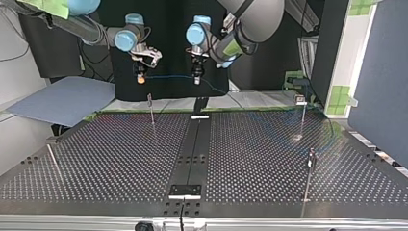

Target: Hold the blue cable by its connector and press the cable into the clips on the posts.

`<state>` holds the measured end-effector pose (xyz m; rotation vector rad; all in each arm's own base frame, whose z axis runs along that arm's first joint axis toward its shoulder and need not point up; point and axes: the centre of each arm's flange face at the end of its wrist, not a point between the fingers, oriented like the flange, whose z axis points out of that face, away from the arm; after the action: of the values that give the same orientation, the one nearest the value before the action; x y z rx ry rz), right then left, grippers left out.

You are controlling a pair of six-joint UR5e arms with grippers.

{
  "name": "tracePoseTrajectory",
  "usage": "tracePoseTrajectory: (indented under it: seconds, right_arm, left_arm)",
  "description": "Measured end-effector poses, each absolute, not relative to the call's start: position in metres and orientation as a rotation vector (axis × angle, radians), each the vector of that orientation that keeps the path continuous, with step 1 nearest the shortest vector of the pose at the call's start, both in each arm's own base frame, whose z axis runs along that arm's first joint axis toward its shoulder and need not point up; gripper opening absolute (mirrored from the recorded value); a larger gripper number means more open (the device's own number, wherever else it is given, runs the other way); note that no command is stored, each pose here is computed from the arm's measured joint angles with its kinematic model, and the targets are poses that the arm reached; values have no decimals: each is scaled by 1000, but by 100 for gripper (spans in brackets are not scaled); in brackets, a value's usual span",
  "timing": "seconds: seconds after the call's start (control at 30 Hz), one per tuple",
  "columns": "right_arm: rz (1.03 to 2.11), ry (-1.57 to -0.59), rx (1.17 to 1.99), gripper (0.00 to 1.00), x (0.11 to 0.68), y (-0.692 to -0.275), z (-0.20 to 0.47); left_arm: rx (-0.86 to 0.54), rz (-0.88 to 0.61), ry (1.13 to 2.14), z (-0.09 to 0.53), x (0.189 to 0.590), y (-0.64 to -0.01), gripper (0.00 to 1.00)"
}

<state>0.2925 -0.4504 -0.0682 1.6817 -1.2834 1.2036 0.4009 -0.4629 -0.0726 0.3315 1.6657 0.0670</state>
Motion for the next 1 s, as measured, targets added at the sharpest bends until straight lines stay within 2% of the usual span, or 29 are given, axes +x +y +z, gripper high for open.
tracePoseTrajectory:
  seconds: [0.5,0.73,1.0]
  right_arm:
    - [1245,-1282,1650,0,270,-483,-62]
    - [1273,-1246,1655,0,265,-491,-61]
    - [1324,-1211,1646,0,259,-502,-58]
  left_arm:
    - [304,13,1670,-77,404,-495,0]
    - [295,-19,1711,-102,399,-508,0]
    - [227,-50,1682,-94,413,-529,0]
